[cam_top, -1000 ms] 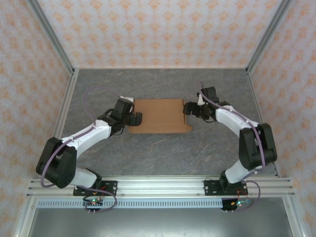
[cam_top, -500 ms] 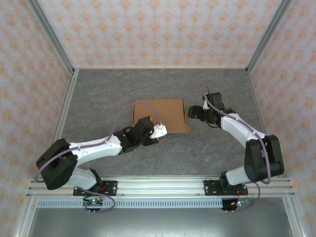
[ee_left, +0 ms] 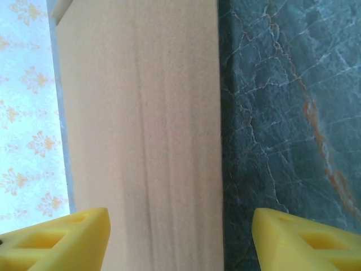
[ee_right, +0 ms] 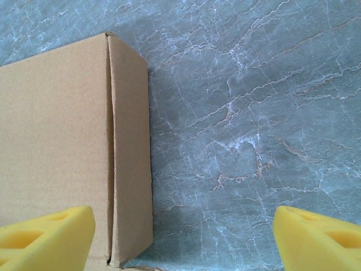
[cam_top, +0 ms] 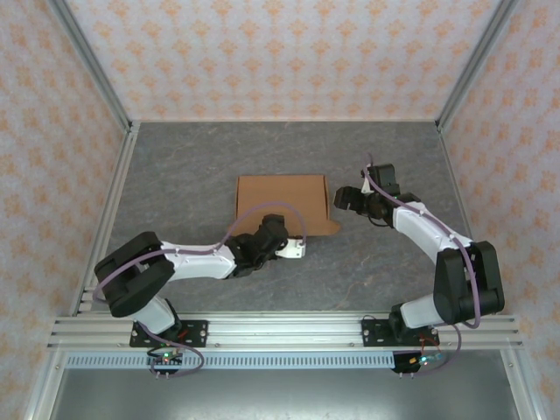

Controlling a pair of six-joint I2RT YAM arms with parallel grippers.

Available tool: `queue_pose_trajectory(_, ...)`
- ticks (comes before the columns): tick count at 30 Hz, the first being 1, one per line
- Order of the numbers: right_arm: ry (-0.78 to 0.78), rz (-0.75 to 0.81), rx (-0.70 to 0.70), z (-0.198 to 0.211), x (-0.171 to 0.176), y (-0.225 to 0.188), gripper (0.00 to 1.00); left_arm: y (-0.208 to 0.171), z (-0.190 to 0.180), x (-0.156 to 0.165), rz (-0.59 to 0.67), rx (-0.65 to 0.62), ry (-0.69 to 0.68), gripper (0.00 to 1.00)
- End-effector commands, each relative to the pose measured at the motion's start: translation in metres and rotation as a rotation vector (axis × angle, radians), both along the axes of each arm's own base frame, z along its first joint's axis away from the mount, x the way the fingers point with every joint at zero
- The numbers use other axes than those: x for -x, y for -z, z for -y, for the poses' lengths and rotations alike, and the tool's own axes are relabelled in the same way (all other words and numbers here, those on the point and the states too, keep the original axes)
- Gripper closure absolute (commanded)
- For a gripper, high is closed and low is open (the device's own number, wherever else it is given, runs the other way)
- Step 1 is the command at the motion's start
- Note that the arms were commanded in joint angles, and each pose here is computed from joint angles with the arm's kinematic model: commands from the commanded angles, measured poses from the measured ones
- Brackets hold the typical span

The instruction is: Fold the paper box

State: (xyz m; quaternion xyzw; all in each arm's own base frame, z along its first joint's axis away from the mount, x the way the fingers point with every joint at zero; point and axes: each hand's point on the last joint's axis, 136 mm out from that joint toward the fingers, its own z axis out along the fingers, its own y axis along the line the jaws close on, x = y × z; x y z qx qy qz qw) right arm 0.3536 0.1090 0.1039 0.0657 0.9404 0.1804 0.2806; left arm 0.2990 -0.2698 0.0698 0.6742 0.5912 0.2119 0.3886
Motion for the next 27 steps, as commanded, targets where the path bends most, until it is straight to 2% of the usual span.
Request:
queue_pose_trajectory(1, -0.004, 0.011, -0.012, 0.000, 0.000, -0.004, 0.17, -0.006, 0.008, -0.005, 0.054, -0.009, 0.015, 0.33)
queue_pose_trajectory(6, -0.007, 0.011, -0.014, -0.001, 0.000, -0.004, 0.17, -0.002, 0.007, -0.004, 0.061, -0.011, 0.011, 0.42)
queue_pose_trajectory(17, -0.016, -0.002, -0.016, -0.002, 0.000, -0.002, 0.17, 0.004, 0.006, -0.004, 0.142, -0.063, 0.012, 0.71)
queue_pose_trajectory(27, -0.018, -0.002, -0.017, -0.002, 0.001, -0.004, 0.17, -0.006, 0.008, -0.005, 0.182, -0.073, 0.008, 0.87)
